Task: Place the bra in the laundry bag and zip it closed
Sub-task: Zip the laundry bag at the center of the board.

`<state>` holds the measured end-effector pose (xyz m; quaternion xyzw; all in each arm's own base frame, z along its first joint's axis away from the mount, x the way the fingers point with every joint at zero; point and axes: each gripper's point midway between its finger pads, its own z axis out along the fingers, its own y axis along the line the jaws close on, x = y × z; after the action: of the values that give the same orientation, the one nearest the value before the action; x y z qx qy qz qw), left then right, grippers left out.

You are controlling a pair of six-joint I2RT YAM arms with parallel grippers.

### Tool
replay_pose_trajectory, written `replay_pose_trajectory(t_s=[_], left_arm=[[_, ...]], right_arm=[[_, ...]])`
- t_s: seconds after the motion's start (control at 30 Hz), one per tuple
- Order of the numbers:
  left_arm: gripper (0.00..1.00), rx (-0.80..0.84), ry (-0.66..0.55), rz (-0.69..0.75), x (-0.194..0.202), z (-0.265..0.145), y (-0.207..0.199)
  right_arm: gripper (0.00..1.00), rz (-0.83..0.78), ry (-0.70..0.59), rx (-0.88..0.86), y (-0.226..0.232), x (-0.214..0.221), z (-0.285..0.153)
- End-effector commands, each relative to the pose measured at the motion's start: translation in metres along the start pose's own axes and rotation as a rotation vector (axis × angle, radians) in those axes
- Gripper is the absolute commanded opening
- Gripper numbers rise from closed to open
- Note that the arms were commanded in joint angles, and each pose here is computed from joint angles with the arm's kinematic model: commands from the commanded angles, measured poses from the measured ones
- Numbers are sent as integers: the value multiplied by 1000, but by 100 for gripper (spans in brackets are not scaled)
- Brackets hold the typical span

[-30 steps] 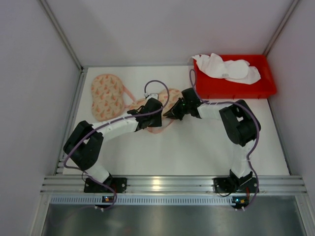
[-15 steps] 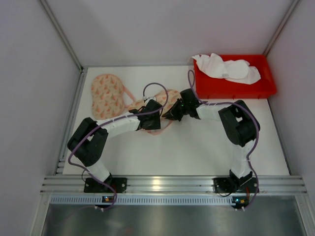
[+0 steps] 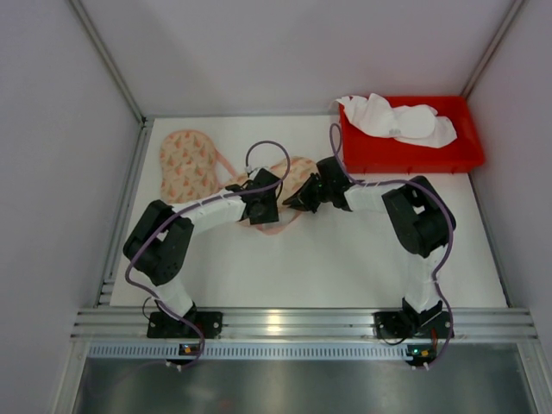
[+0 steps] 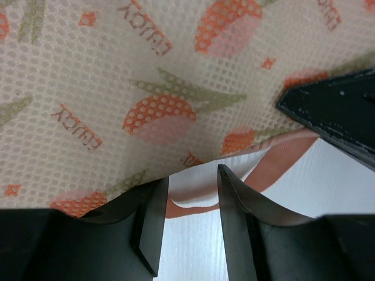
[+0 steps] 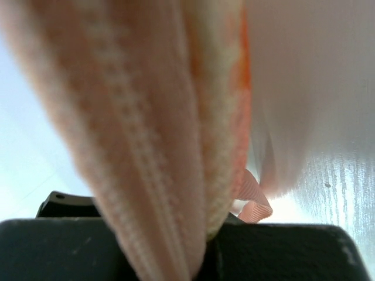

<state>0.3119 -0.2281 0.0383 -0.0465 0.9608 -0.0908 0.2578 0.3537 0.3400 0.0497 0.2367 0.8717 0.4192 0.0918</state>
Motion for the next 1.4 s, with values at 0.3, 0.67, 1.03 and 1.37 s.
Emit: replay_pose_trajectory(t_s=[0.3, 0.67, 1.03, 1.37], left_arm=[[33, -61, -32, -72, -21, 19, 16], [9, -26, -50, -57, -25, 13, 19], [0, 42, -79, -20, -28, -11, 15], [0, 81, -87, 6, -25, -28, 15]], right_arm=[[0, 9, 60, -91, 15, 21, -11], [0, -10, 65, -122, 22, 23, -17], [0, -40, 43, -113, 20, 16, -18], [0, -55, 6, -112, 20, -5, -21]])
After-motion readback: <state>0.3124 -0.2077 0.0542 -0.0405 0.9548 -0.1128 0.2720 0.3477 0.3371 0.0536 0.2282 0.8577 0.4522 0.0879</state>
